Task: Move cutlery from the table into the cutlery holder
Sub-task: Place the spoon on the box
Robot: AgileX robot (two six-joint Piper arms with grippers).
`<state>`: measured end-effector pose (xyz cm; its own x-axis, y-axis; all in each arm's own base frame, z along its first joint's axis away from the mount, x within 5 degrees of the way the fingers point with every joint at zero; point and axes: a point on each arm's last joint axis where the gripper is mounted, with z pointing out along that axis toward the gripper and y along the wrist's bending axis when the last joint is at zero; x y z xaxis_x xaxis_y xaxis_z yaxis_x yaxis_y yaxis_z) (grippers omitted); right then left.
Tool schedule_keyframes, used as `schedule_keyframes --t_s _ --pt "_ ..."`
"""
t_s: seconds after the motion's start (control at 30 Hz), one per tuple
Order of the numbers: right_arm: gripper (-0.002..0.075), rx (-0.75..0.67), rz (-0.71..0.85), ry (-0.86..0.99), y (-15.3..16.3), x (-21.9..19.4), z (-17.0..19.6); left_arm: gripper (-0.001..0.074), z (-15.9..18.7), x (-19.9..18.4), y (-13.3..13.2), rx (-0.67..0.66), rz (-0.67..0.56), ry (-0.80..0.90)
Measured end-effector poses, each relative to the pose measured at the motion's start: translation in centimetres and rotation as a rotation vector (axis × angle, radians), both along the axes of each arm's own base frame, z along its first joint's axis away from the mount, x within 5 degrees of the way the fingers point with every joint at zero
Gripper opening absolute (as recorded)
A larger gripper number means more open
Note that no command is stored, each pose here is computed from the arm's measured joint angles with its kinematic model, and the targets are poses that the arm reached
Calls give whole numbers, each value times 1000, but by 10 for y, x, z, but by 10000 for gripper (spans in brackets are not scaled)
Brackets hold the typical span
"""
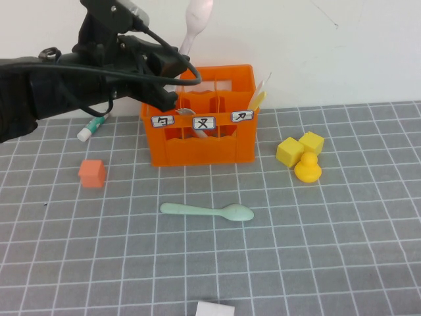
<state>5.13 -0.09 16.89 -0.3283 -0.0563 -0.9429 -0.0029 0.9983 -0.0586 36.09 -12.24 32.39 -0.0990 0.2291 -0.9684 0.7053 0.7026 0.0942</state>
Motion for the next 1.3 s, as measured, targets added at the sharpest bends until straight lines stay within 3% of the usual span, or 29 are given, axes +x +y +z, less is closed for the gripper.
schedule_keyframes --t_s 0.5,0.8,1.0,1.3 --pt "-3 4 -1 0 0 0 0 121 2 0 -1 -55 4 21" --pt "-3 4 -1 0 0 0 0 121 10 -21 -18 -126 -293 -12" --pt "-3 4 -1 0 0 0 0 121 11 -25 -20 -131 -337 -17" --pt "-3 4 -1 0 0 0 0 121 15 -39 -15 89 -379 -74"
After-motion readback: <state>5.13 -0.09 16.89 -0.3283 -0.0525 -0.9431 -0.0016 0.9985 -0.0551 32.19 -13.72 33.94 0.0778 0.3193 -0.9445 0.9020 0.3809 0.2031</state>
